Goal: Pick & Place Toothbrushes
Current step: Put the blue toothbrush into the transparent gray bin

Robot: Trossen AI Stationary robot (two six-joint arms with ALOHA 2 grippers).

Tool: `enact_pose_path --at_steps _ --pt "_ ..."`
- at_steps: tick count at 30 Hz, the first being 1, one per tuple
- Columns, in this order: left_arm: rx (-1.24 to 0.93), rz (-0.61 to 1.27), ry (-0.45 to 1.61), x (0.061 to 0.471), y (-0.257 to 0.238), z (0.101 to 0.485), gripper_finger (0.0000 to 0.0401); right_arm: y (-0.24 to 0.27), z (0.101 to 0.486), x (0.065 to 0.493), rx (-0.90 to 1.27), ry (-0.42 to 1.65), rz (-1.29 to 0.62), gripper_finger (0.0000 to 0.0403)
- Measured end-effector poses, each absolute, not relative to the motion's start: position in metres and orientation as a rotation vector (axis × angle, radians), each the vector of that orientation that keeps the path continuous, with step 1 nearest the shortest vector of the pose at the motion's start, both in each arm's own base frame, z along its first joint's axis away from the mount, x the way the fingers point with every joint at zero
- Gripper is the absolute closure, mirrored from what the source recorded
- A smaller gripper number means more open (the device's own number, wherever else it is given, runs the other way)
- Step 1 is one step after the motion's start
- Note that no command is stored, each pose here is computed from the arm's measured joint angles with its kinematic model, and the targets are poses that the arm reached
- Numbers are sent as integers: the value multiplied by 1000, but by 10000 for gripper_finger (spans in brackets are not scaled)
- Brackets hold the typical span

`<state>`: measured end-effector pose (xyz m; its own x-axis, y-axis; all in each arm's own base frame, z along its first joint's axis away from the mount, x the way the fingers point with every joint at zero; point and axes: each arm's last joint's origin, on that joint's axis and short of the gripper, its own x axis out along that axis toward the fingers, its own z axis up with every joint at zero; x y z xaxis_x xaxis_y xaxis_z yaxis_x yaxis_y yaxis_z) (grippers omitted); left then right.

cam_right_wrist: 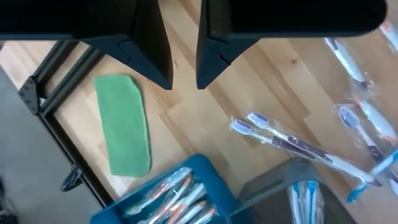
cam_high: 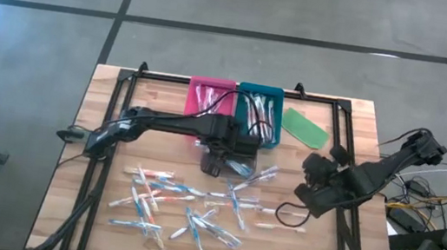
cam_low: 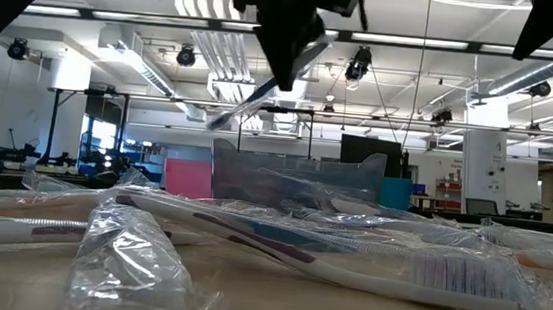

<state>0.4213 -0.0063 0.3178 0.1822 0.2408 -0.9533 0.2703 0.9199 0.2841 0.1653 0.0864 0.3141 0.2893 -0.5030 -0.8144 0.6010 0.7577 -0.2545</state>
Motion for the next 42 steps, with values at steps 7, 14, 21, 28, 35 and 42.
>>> enact_pose_path --at_steps 7,14,21,28,35,42 --pt "614 -45 1300 430 -13 323 371 78 325 153 194 988 -730 309" --pt "770 18 1267 439 -27 309 371 77 326 151 196 984 -723 287" --pt "822 73 1310 440 -36 286 371 78 326 152 177 991 -712 267" --pt "782 113 1353 439 -36 266 371 78 326 152 169 993 -705 248" --pt "782 111 1356 440 -36 251 371 78 326 152 171 991 -704 230" --pt "765 120 1354 440 -36 246 367 78 326 153 174 988 -702 213"
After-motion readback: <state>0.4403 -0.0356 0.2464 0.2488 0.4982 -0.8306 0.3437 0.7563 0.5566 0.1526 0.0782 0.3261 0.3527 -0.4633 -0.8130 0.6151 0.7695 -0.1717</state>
